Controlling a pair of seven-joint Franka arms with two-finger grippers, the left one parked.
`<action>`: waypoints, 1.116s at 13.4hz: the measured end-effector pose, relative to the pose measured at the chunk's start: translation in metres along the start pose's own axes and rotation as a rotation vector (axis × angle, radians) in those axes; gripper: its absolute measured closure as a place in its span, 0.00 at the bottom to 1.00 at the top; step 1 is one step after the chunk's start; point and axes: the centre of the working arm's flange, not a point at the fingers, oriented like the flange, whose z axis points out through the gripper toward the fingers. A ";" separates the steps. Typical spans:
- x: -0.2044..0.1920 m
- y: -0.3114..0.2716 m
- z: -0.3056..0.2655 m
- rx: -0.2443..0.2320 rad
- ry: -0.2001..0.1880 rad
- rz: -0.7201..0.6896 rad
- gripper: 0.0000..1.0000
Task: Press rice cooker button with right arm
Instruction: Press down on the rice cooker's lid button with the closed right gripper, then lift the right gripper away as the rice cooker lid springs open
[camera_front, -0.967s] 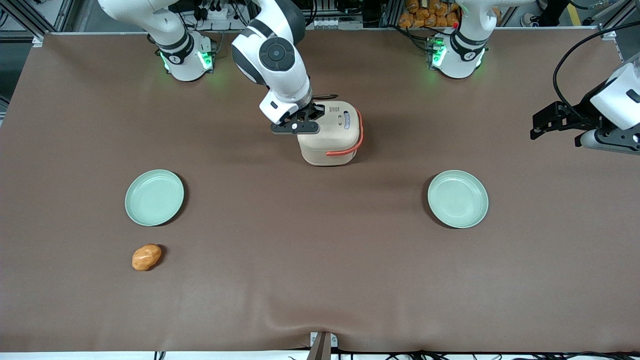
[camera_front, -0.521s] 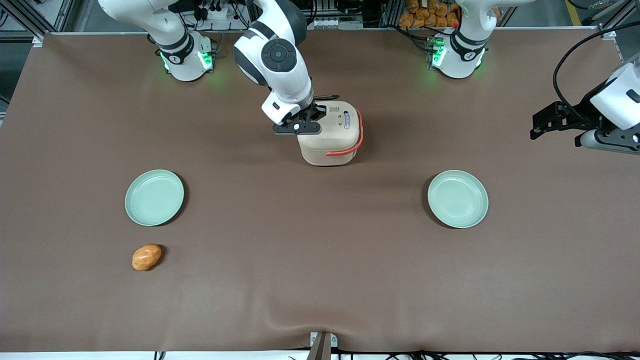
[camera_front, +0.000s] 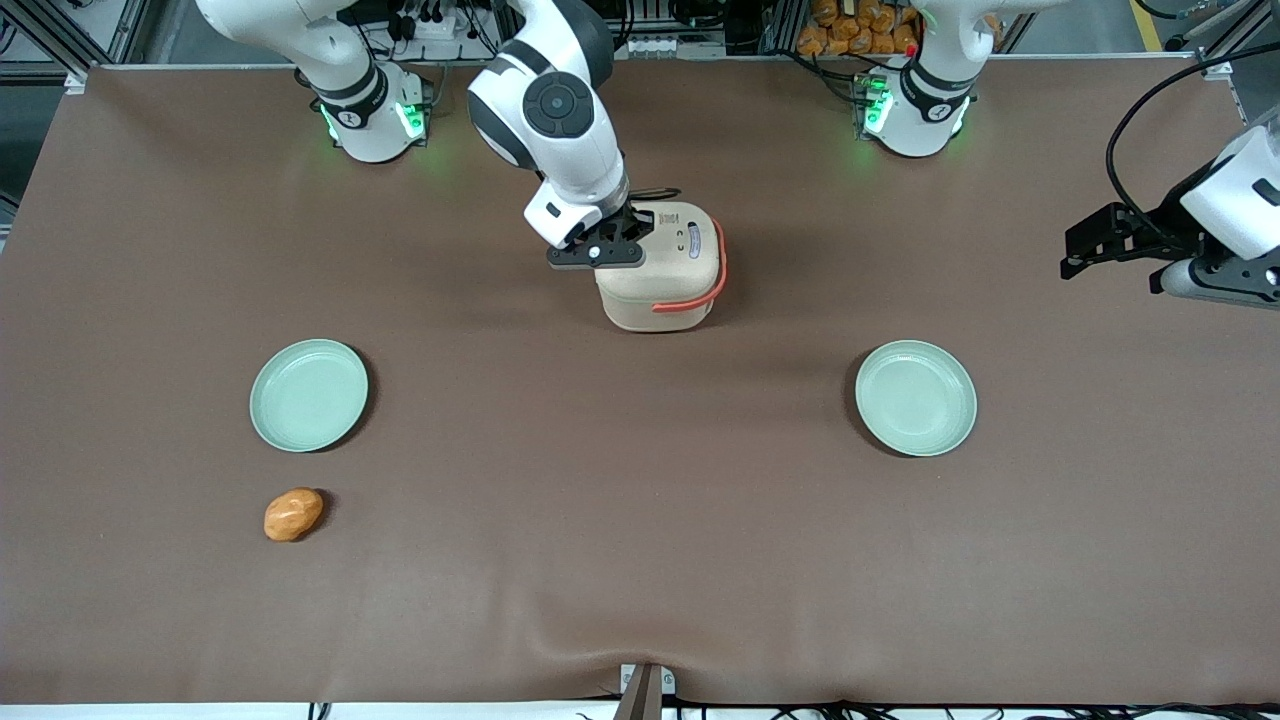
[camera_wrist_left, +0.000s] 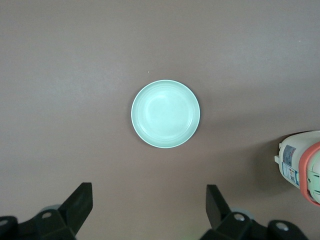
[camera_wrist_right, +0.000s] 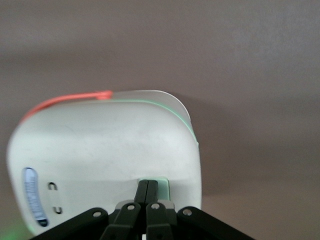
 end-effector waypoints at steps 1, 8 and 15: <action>0.003 -0.003 -0.018 0.005 -0.002 0.012 0.99; 0.026 0.043 -0.183 0.021 0.061 0.103 0.69; 0.048 0.156 -0.299 -0.012 0.101 0.133 0.00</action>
